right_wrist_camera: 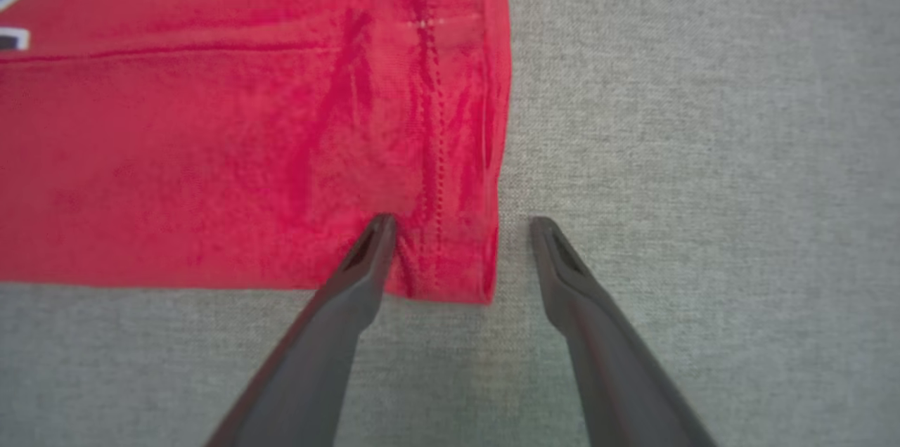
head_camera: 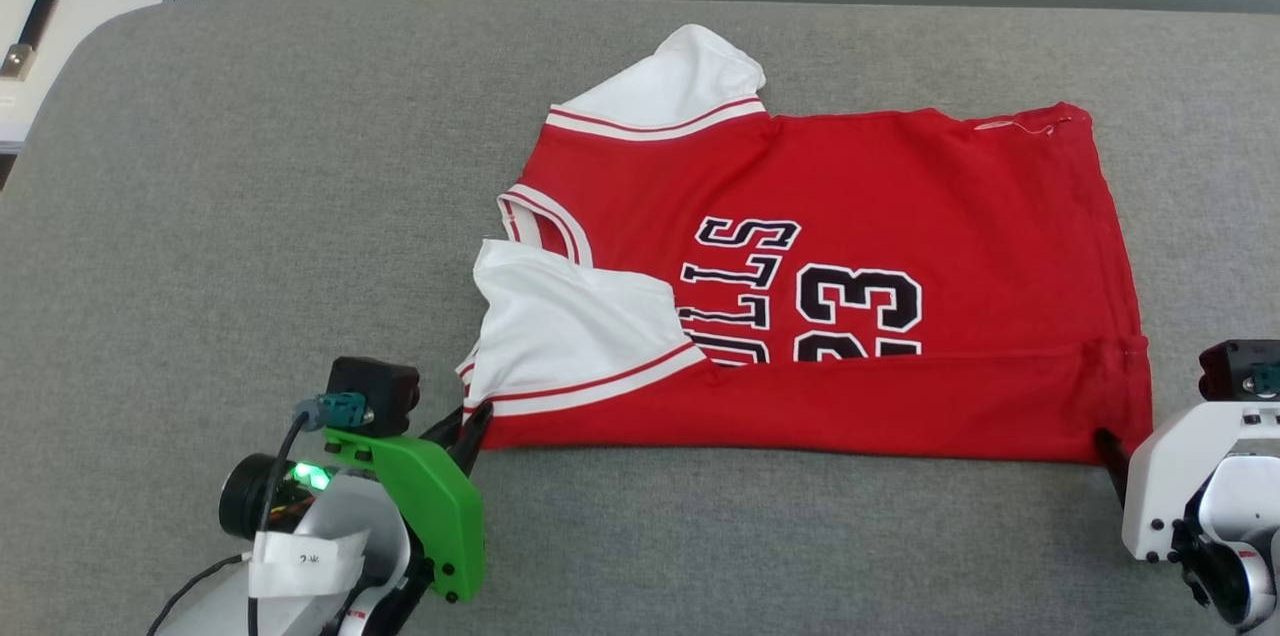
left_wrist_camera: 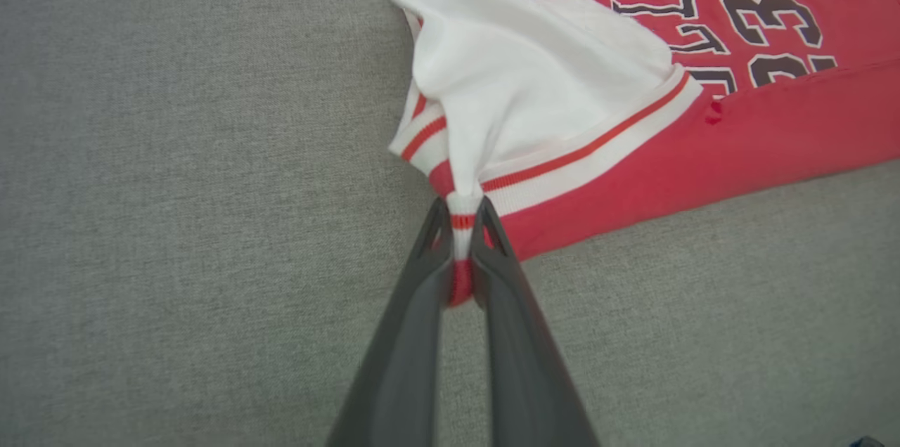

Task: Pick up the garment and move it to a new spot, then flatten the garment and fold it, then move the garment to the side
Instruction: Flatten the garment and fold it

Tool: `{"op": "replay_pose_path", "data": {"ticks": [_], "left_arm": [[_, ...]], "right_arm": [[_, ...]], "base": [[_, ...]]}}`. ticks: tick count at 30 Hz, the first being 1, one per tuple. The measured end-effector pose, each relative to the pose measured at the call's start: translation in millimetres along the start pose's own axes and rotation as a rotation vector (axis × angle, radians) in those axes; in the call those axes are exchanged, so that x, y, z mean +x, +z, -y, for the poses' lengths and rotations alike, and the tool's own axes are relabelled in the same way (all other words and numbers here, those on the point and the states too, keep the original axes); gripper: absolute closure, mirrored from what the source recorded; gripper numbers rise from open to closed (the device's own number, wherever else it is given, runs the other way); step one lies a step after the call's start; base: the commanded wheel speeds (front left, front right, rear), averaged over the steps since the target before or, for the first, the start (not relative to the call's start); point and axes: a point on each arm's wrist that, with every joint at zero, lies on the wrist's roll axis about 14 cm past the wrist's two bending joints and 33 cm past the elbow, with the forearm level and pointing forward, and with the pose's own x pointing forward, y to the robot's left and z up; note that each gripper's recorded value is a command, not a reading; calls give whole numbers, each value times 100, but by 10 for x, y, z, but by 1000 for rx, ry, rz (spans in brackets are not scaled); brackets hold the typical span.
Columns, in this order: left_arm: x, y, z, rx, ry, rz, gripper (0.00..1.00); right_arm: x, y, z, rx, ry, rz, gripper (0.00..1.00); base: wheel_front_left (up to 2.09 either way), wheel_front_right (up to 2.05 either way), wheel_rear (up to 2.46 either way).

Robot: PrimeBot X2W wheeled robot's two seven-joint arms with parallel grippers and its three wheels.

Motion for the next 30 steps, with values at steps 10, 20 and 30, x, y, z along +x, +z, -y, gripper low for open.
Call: {"op": "replay_pose_path", "data": {"ticks": [10, 20, 30], "left_arm": [[22, -109, -84, -6, 23, -33, 100], [-74, -110, -77, -10, 22, -16, 100], [-275, -468, 73, -47, -7, -88, 100]], "right_arm": [[135, -62, -88, -14, 25, -35, 100], [-82, 27, 13, -13, -2, 25, 100], [-498, -246, 238, 28, -71, -9, 100]], "base": [[0, 0, 0], [0, 0, 0], [0, 0, 0]]}}
